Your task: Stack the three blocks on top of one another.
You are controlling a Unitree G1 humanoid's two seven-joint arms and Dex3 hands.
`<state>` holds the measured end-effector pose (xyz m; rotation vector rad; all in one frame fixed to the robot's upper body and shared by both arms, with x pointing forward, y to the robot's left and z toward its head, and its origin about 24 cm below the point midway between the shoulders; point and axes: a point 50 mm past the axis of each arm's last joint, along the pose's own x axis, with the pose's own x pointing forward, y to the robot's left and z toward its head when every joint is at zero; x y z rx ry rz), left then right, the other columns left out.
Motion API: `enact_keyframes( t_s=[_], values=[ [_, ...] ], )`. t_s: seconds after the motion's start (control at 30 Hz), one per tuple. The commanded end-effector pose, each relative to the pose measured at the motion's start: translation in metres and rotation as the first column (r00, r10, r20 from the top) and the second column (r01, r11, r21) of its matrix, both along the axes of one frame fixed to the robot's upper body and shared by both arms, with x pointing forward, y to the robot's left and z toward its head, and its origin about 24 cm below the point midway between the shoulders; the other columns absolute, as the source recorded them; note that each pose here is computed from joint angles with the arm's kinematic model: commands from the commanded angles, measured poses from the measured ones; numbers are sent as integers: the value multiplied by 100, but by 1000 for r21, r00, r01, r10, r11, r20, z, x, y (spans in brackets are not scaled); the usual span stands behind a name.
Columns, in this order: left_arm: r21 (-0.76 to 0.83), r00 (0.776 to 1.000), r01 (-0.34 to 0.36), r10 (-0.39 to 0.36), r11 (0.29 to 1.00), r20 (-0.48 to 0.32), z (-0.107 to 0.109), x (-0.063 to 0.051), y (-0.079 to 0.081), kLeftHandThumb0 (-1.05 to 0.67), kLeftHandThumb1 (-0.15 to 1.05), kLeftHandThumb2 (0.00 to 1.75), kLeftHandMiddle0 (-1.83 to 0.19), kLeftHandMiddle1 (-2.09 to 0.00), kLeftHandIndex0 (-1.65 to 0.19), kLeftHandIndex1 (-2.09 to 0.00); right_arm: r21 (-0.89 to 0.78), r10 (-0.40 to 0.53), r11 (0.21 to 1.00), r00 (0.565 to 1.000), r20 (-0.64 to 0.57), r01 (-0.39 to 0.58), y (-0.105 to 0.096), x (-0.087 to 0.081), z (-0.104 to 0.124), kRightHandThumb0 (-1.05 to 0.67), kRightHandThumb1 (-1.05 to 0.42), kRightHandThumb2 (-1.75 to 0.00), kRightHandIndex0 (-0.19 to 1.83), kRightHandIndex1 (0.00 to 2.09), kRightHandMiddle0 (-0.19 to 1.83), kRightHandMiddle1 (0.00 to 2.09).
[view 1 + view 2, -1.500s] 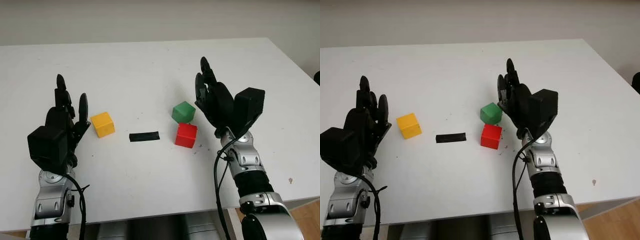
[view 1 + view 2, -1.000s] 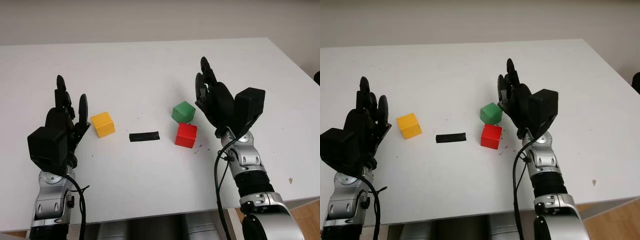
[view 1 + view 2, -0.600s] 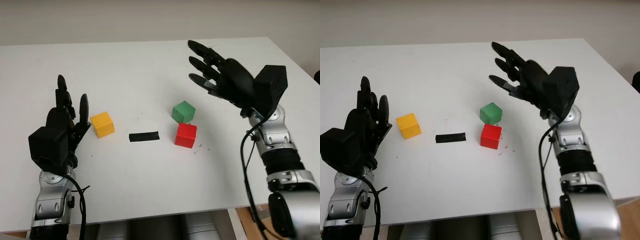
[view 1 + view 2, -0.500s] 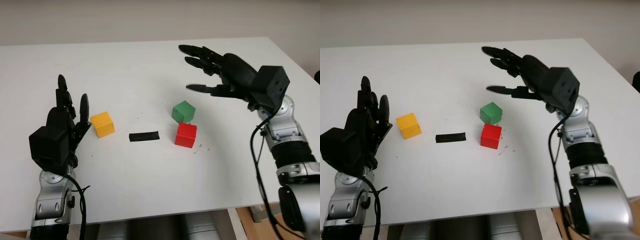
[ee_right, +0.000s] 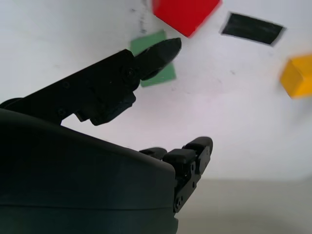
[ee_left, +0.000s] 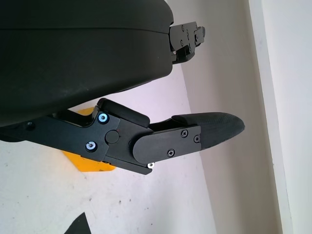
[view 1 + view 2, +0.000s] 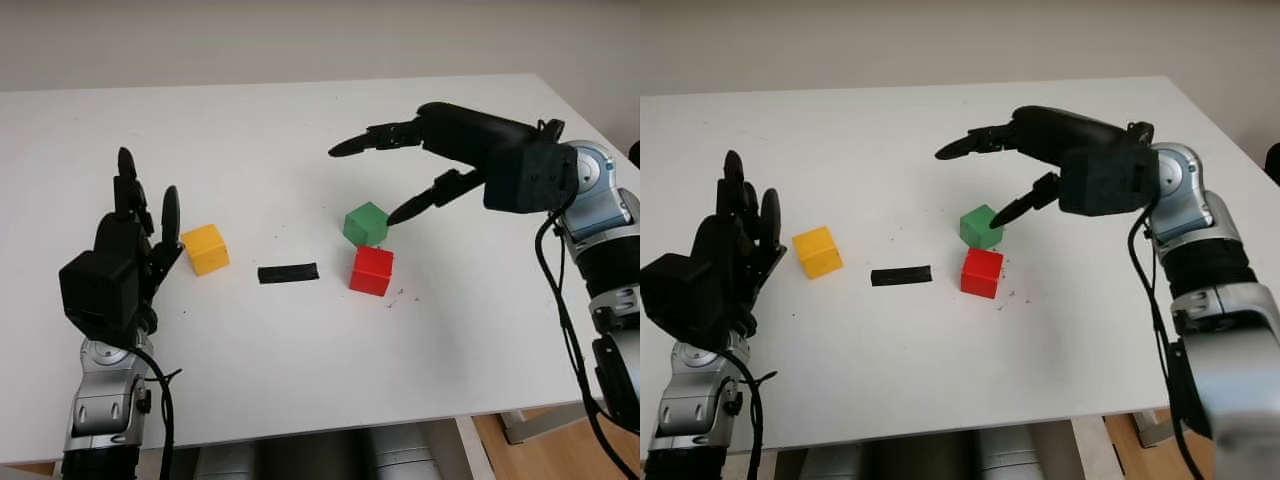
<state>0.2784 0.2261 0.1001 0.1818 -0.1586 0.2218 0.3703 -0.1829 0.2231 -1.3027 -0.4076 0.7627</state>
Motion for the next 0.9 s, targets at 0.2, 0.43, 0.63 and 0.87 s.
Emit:
enact_keyframes(
  t_s=[0.2,0.43,0.63,0.87],
  values=[
    [30,1000,6,-7,1000,22,8,2,1,-70,105,61,18,-5,17,-5,-321,162,942,971,177,-99,13,-10,9,-31,-76,-5,16,2,46,9],
    [35,1000,3,-3,999,14,8,2,2,-71,105,61,19,-5,17,-5,-426,273,892,931,242,-151,12,-13,-2,-34,-73,-5,15,4,50,9],
    [43,1000,-4,4,999,11,8,2,3,-70,105,62,18,-5,17,-6,-423,299,889,923,244,-176,5,-15,-12,-40,-77,-6,10,3,45,6],
    [47,1000,0,0,999,6,9,3,3,-70,105,62,18,-5,17,-5,-412,323,887,918,231,-209,0,-19,-15,-45,-81,-7,4,2,41,4]
  ],
)
